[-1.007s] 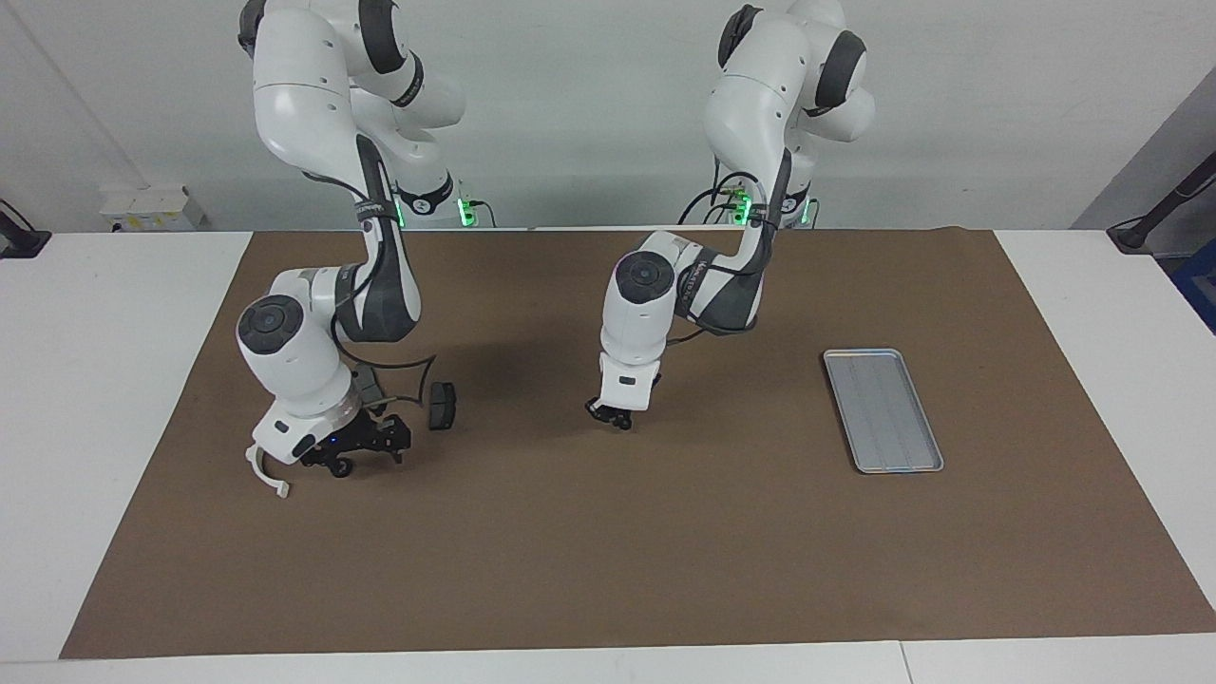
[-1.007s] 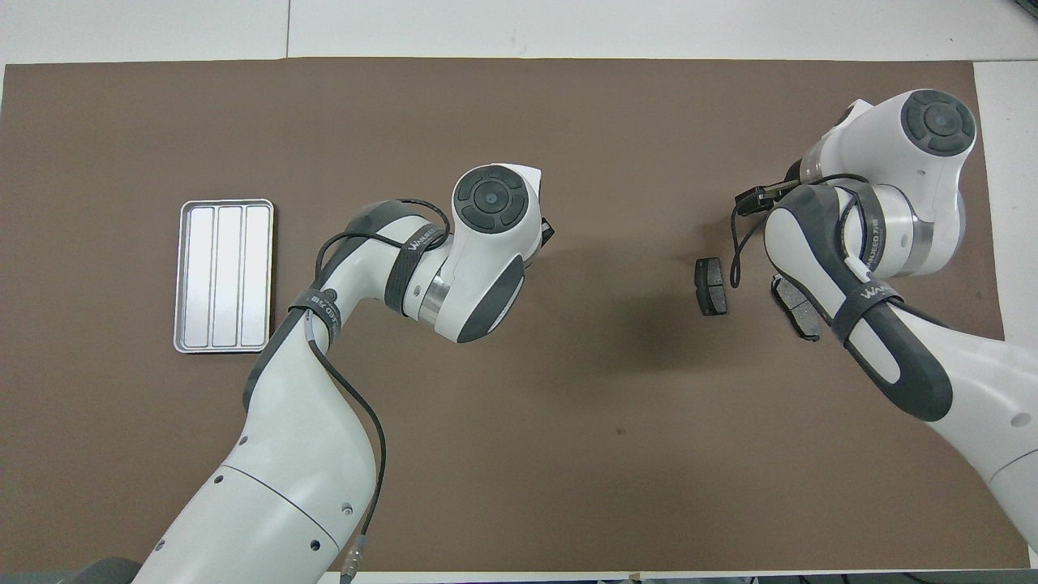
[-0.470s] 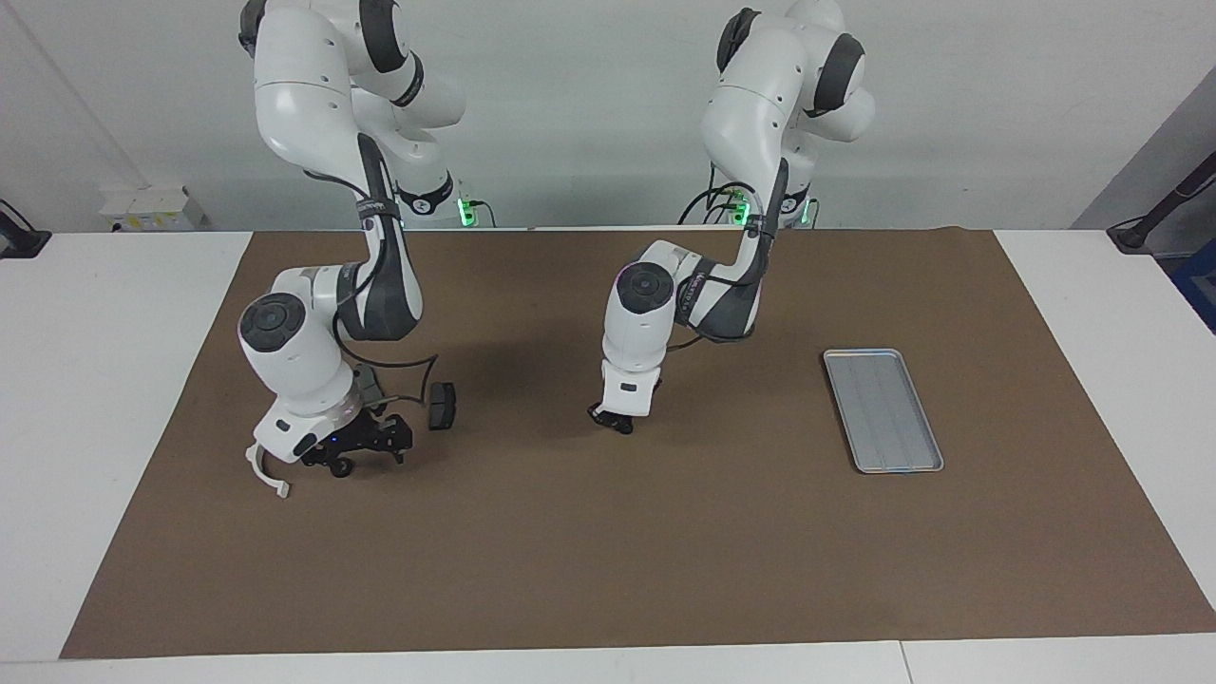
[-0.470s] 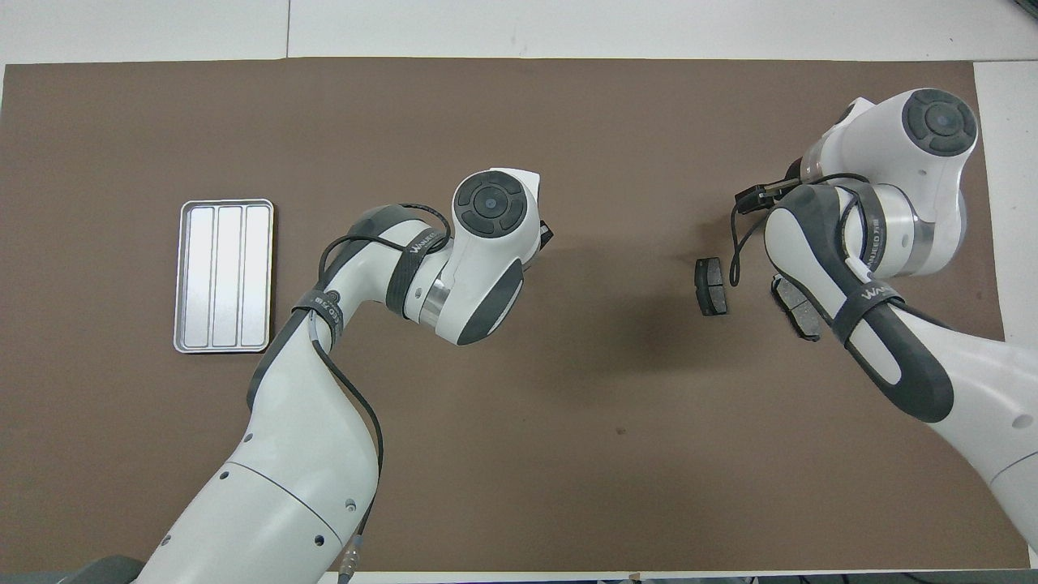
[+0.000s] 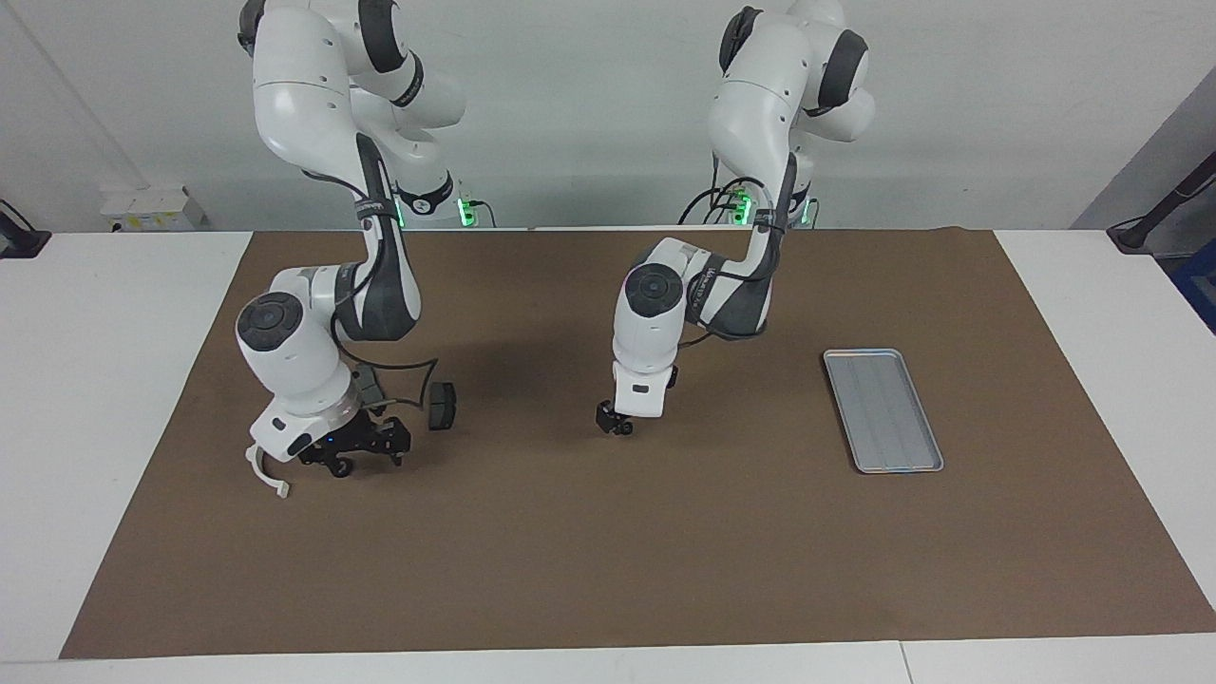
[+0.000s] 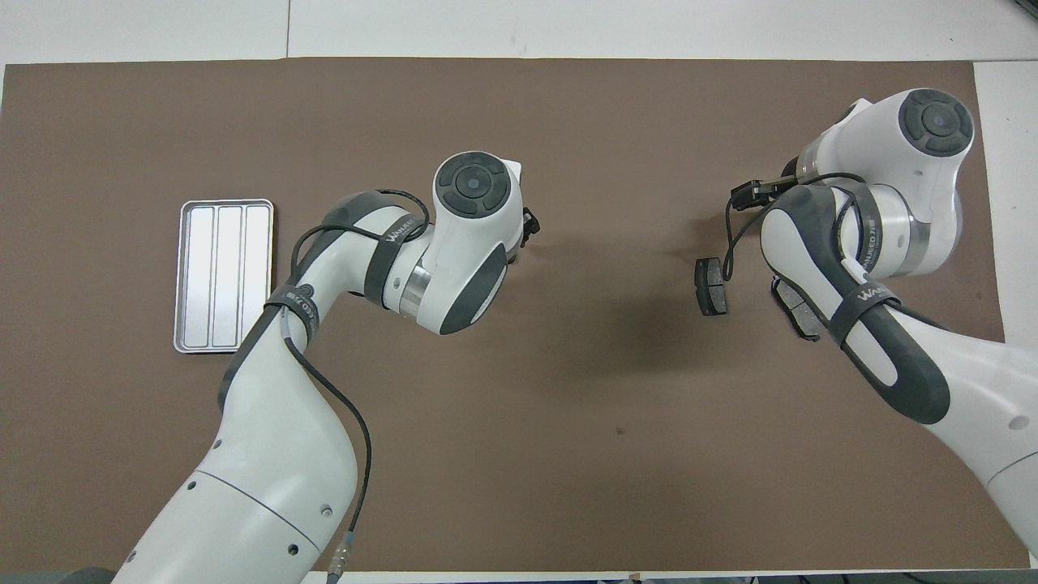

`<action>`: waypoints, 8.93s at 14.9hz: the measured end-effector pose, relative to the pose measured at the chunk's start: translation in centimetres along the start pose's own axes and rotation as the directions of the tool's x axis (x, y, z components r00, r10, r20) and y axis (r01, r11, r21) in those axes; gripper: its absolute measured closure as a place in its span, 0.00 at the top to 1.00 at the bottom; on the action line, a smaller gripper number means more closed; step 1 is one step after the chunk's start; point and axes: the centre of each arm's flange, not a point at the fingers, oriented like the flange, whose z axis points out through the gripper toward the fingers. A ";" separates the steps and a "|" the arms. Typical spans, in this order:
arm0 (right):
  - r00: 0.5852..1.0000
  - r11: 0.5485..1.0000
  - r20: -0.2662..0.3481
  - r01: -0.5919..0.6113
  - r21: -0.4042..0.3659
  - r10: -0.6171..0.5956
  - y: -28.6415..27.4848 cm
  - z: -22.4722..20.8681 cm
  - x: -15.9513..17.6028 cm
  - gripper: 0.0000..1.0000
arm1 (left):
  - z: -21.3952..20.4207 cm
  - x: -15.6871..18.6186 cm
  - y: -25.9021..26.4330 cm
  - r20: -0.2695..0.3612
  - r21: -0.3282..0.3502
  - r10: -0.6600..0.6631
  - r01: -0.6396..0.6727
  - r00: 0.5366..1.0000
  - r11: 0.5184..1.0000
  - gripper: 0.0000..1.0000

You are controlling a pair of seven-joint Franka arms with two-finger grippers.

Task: Place bearing gear from tray to pile

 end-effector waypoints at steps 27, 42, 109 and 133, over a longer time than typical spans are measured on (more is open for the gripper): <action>0.999 0.999 -0.016 0.033 -0.012 -0.033 -37.2 -1.7 -9.0 0.90 | -26.6 20.1 -36.1 0.121 -0.022 0.271 -0.270 0.955 0.962 1.00; 0.998 0.999 -0.059 0.022 0.024 -0.020 -36.5 2.2 -7.4 0.90 | -26.6 20.4 -35.6 0.043 -0.038 0.376 -0.374 0.926 0.927 1.00; 0.990 0.992 0.064 0.124 0.027 -0.126 -0.8 -0.7 -0.4 0.73 | -26.9 19.9 -35.1 0.036 -0.039 0.387 -0.386 0.921 0.922 1.00; 1.000 0.999 0.022 -0.020 -0.026 0.021 -1.1 -33.7 -11.2 1.00 | -26.9 19.9 -35.1 0.036 -0.039 0.387 -0.386 0.921 0.922 1.00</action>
